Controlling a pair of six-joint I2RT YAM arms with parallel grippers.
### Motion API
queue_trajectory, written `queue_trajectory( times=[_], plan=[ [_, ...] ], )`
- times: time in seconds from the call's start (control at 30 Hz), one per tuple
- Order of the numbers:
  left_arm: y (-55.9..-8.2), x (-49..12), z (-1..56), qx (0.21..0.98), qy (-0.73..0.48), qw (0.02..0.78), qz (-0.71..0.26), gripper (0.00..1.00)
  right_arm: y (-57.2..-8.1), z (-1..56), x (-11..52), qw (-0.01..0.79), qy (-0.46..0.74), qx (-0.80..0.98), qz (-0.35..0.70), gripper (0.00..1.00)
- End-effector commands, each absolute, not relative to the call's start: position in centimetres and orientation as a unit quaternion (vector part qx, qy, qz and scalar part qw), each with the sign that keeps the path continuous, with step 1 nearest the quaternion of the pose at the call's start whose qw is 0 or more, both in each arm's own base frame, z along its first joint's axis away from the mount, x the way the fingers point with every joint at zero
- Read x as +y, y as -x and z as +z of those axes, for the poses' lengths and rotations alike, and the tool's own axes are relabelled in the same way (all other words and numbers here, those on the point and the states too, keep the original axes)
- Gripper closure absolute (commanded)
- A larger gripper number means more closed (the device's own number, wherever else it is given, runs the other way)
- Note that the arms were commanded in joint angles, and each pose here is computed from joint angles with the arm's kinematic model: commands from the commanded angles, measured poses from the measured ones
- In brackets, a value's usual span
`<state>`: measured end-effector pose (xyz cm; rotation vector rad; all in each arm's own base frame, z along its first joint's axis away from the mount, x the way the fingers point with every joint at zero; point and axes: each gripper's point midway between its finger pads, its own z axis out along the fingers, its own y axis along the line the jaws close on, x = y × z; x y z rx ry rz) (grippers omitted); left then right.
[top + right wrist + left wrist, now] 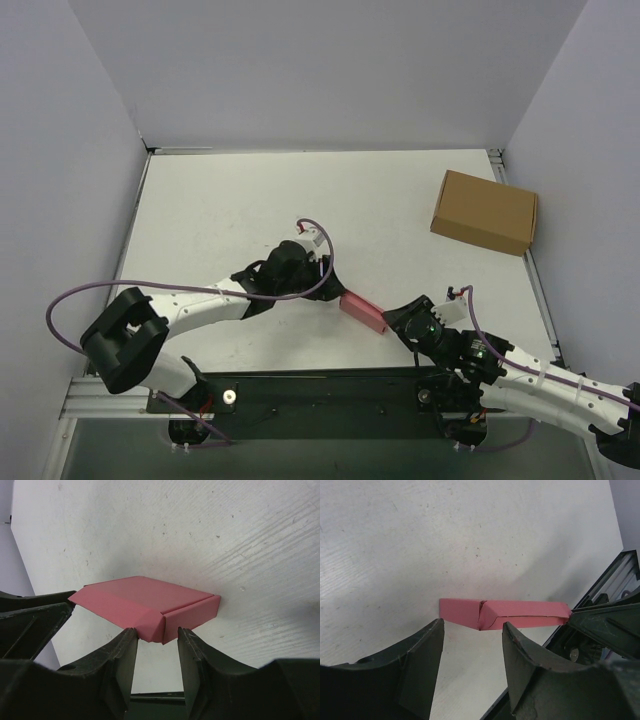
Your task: Fold the paper box
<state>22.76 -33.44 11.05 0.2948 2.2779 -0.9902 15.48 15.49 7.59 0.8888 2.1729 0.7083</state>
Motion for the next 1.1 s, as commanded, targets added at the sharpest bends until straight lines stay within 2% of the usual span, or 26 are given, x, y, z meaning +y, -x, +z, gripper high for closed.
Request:
queue_trajectory(
  times=[0.0,0.27,0.8,1.07],
  plan=[
    [-24.0,-36.1,15.3,0.824,-0.092,0.334,-0.448,0.42,-14.5,4.8,12.4,0.343,-0.321,0.863,0.186,0.62],
    [-24.7,-36.6,15.9,0.810,-0.065,0.341,-0.472,0.46,-14.4,4.8,12.5,0.341,-0.321,0.863,0.187,0.62],
    [-24.3,-37.1,12.9,0.830,-0.076,0.303,-0.461,0.57,-14.2,4.6,12.3,0.340,-0.321,0.865,0.184,0.63],
    [-23.2,-35.6,10.7,0.850,-0.097,0.291,-0.427,0.58,-14.2,4.6,12.0,0.341,-0.321,0.865,0.180,0.63]
  ],
)
